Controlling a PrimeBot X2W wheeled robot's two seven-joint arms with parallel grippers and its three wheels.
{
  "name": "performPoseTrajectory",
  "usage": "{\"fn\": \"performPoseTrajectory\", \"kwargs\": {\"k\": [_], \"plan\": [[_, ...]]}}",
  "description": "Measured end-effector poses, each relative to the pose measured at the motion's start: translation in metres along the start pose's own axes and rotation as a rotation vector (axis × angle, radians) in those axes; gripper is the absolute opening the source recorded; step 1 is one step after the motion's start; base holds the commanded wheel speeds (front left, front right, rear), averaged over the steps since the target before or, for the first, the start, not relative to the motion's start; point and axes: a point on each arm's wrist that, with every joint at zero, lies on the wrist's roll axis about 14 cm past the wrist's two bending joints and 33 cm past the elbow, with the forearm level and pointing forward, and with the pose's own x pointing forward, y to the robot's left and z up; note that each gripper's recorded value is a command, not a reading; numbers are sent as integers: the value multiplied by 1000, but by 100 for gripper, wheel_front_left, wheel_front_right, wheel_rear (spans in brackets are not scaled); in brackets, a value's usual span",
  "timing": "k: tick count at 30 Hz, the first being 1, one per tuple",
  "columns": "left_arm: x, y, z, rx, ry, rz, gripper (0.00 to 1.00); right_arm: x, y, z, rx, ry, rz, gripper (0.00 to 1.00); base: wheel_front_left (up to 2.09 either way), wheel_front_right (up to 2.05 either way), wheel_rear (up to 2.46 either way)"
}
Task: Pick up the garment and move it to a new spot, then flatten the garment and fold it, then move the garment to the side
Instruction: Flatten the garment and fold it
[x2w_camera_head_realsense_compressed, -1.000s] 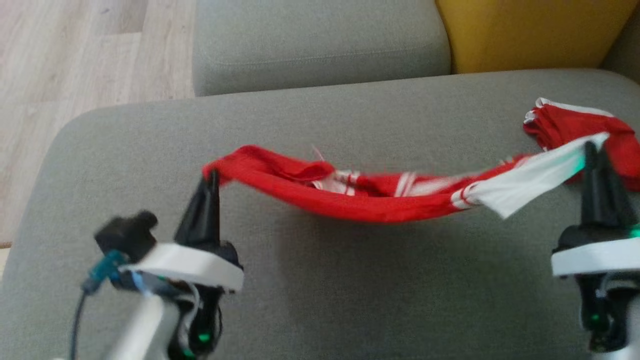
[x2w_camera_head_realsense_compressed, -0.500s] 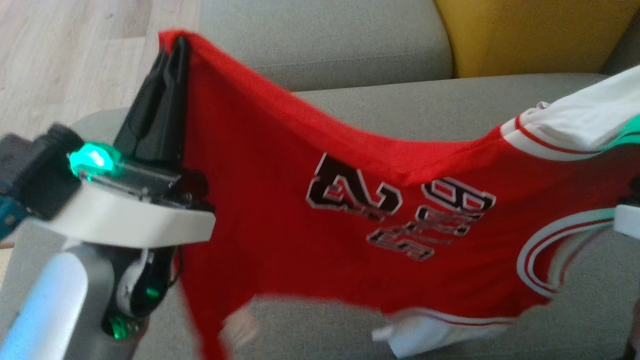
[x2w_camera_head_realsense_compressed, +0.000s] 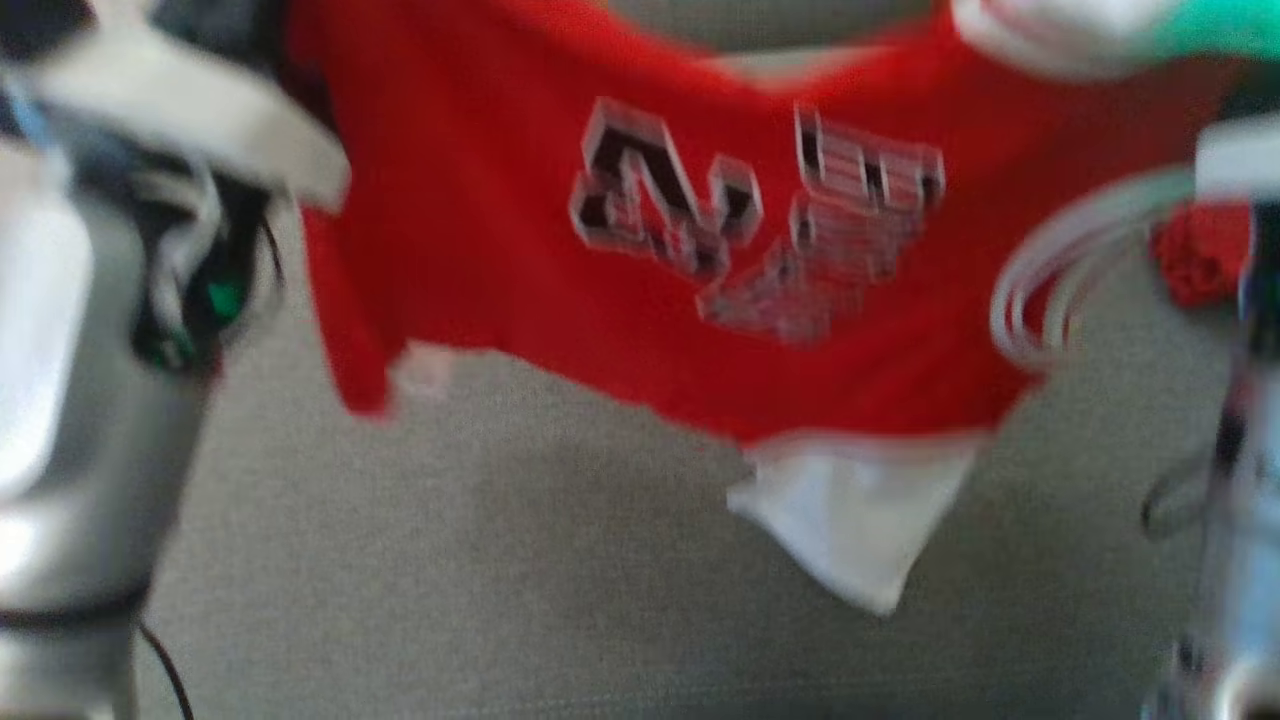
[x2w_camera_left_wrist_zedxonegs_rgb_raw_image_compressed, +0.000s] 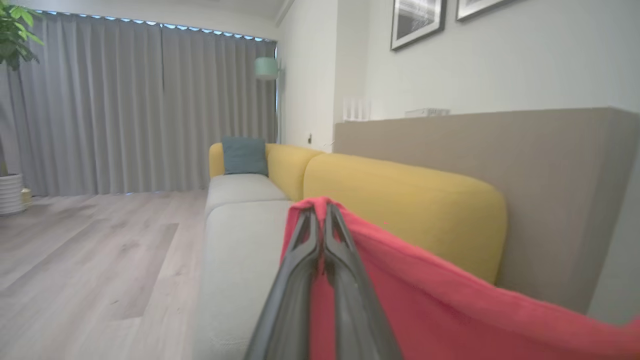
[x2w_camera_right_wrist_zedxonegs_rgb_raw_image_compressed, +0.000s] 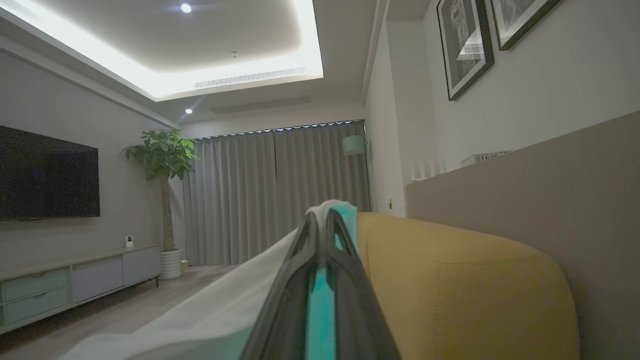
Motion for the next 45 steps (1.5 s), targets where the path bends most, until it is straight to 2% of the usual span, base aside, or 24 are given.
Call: {"fn": "performPoseTrajectory", "kwargs": {"k": [4,8,14,18,21,24,28,31,36,45], "plan": [[51,40,-11,84,-13,78,0,60,2,-12,-41,-35,17,0,0,0,0],[91,66,-15,134,-52,138,0,100,-5,-10,-88,-101,-1,0,0,0,0],[129,79,-22,165,-105,162,0,126,-29,-12,-124,-143,-47,0,0,0,0],[147,86,-56,136,-102,161,0,135,-26,-55,-92,-78,-21,0,0,0,0],[145,88,-118,84,-6,153,0,125,-19,-117,-65,44,11,0,0,0,0],[128,91,-187,42,127,150,0,97,-19,-175,-20,152,12,0,0,0,0],[105,96,-243,-24,228,168,0,60,-19,-220,32,237,4,0,0,0,0],[98,97,-241,-61,203,169,0,44,-11,-226,58,237,15,0,0,0,0],[85,90,-219,-97,133,150,0,21,-2,-210,86,197,23,0,0,0,0],[4,58,-209,-174,155,141,0,-62,-12,-190,124,239,-76,0,0,0,0]]}}
